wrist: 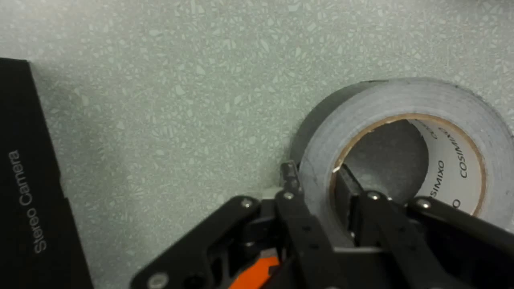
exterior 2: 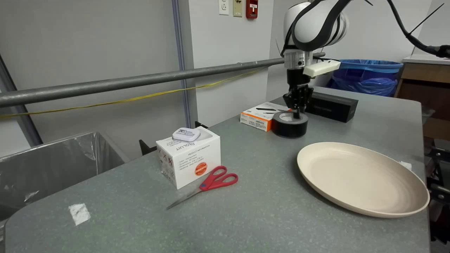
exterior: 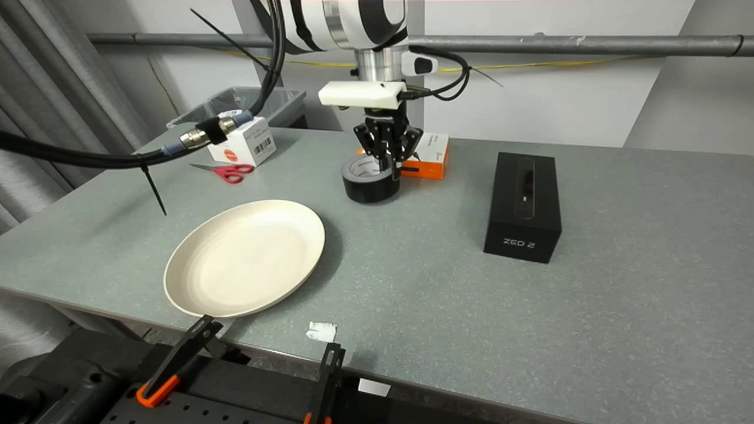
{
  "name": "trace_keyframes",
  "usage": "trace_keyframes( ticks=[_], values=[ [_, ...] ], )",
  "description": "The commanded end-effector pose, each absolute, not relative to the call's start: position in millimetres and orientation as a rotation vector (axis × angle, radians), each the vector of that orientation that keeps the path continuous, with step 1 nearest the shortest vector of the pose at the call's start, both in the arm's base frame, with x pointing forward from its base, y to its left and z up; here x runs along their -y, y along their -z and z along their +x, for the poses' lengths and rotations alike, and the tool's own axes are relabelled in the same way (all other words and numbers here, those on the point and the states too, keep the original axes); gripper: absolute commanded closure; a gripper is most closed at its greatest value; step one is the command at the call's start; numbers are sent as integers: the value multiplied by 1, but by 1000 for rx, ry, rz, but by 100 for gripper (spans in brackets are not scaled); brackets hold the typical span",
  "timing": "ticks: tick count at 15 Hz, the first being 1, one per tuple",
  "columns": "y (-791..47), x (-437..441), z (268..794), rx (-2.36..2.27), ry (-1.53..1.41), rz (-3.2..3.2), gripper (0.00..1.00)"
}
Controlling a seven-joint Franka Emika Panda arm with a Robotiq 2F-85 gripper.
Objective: Put the black tape on the plate
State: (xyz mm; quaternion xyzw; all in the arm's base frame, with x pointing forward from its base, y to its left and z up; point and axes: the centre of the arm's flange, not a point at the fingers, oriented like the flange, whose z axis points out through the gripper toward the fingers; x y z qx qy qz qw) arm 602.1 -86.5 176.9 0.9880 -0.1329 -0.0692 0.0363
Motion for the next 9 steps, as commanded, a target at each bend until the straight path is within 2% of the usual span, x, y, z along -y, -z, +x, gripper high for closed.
trace_keyframes(
  ticks=[1,9],
  values=[
    [-230,65,561,294,114,3053,94],
    [-266,-19,451,-258,-69,2923,94]
  ],
)
